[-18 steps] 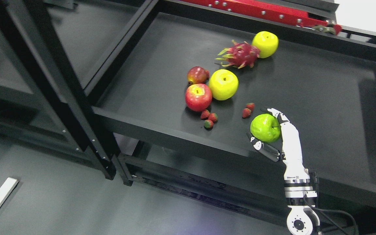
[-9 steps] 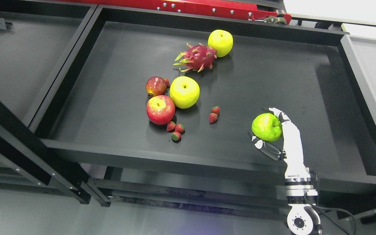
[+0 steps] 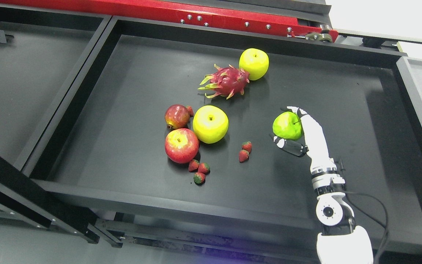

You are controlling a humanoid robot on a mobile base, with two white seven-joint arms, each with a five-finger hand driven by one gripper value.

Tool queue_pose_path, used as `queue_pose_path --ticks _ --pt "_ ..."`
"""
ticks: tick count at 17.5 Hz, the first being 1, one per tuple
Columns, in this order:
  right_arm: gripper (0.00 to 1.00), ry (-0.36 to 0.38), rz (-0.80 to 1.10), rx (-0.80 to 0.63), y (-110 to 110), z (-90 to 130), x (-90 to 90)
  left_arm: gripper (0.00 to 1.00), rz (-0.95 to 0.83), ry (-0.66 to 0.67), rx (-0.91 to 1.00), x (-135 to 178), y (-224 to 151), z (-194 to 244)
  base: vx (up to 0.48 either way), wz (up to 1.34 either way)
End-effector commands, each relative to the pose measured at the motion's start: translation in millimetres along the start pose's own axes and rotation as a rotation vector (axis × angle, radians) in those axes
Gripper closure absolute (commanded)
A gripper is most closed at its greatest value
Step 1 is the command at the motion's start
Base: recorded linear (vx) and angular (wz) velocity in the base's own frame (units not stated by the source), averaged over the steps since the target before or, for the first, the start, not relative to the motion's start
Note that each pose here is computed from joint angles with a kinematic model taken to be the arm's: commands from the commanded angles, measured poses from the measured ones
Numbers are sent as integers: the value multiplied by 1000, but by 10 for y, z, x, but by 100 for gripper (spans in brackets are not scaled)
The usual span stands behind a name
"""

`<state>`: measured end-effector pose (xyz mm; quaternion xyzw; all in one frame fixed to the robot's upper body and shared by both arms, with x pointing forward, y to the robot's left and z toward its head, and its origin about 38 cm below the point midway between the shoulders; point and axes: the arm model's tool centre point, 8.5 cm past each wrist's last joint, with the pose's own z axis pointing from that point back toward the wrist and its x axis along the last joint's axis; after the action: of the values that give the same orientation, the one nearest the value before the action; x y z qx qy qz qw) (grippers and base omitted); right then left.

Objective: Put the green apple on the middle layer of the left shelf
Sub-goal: 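Lower the green apple onto the black shelf tray near the other fruit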

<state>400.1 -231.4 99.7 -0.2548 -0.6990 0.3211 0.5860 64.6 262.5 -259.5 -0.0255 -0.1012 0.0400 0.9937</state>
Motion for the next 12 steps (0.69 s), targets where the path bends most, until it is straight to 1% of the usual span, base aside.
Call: queue_pose_path --ticks 1,4,5,7,8,9,10,11,12 --pt "99 254 10 136 360 -125 -688 0 -1 -2 18 13 112 14 131 71" --pt "99 276 6 135 369 -79 -740 0 -4 -2 17 13 111 14 107 78" --pt "98 305 14 136 349 -60 -792 0 -4 -2 17 13 111 14 87 55" --pt "97 435 22 132 306 -4 -950 0 -1 -2 18 13 112 14 74 44" --pt "94 483 26 129 285 28 -1014 0 -1 -2 18 13 112 14 61 33" --pt "87 519 24 128 282 72 -1070 0 -4 -2 17 13 111 14 40 6" --pt "79 541 9 122 275 121 -1116 0 -2 -2 18 13 112 14 40 6" --pt "62 552 -23 97 201 153 -1168 0 -1 -2 18 13 112 14 18 3" --pt "20 540 -76 72 137 159 -1182 0 -1 -2 18 13 112 14 0 0"
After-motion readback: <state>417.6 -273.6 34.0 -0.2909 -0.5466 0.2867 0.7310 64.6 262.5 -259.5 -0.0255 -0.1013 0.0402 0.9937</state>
